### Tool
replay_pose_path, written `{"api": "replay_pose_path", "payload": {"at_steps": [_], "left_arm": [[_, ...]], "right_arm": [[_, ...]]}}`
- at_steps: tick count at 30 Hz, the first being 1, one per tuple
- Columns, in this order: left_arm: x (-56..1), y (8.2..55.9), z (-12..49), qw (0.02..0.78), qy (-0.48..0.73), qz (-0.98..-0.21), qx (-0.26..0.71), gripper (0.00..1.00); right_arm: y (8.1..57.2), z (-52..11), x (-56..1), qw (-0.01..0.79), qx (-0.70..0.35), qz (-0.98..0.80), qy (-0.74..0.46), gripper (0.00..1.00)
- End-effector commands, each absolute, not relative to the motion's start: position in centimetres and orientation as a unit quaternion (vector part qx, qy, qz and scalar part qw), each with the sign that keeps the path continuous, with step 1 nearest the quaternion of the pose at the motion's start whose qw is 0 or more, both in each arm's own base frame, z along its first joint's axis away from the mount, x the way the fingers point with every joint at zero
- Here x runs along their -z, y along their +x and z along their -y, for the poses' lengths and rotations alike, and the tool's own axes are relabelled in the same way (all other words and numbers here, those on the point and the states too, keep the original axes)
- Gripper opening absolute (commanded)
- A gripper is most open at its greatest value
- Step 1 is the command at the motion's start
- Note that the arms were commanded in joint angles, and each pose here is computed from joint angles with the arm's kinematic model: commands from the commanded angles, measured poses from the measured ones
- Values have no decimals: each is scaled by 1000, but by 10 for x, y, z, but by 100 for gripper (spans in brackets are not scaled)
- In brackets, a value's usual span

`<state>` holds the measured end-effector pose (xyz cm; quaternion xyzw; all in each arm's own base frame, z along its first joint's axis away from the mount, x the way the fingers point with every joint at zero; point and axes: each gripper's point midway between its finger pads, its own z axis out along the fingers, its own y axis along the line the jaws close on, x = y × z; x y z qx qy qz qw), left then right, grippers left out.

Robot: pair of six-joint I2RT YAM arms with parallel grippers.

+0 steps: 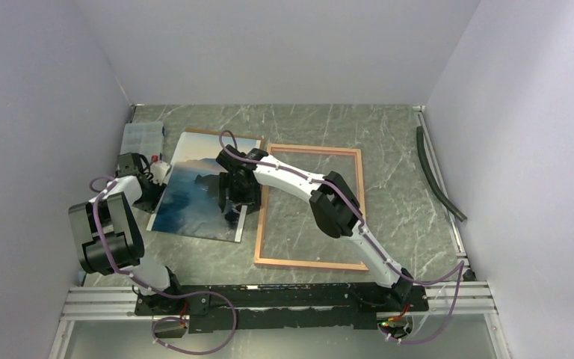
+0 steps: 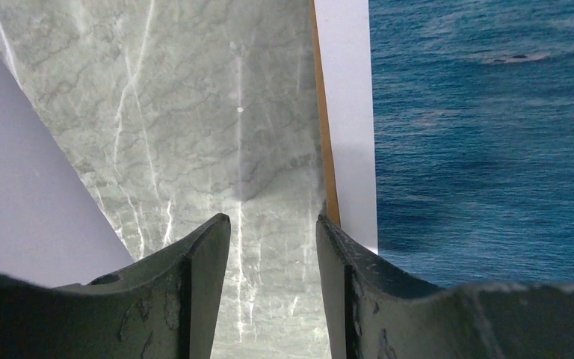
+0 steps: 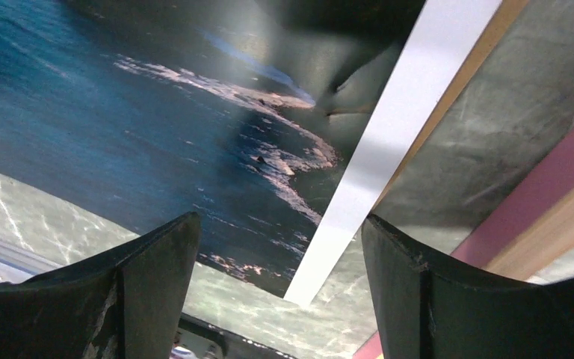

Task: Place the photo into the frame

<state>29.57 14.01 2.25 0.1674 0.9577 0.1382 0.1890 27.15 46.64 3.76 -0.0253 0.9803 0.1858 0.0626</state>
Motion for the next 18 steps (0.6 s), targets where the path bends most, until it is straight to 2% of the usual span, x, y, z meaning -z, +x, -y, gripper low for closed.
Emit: {"api": "replay_pose_path", "payload": {"at_steps": [1, 11, 14, 18], "left_arm": [[-6, 274, -91, 155, 186, -970, -37, 53], [-1, 273, -82, 140, 194, -971, -26, 50], [-25, 280, -82, 158, 179, -971, -7, 52], [-79, 308, -102, 211, 136, -968, 31, 61]], "right_arm": [[267, -498, -54, 72, -237, -967, -58, 82], [271, -499, -67, 92, -238, -964, -70, 82], [268, -499, -90, 104, -262, -955, -92, 85], [291, -486, -127, 151, -303, -937, -86, 94]]}}
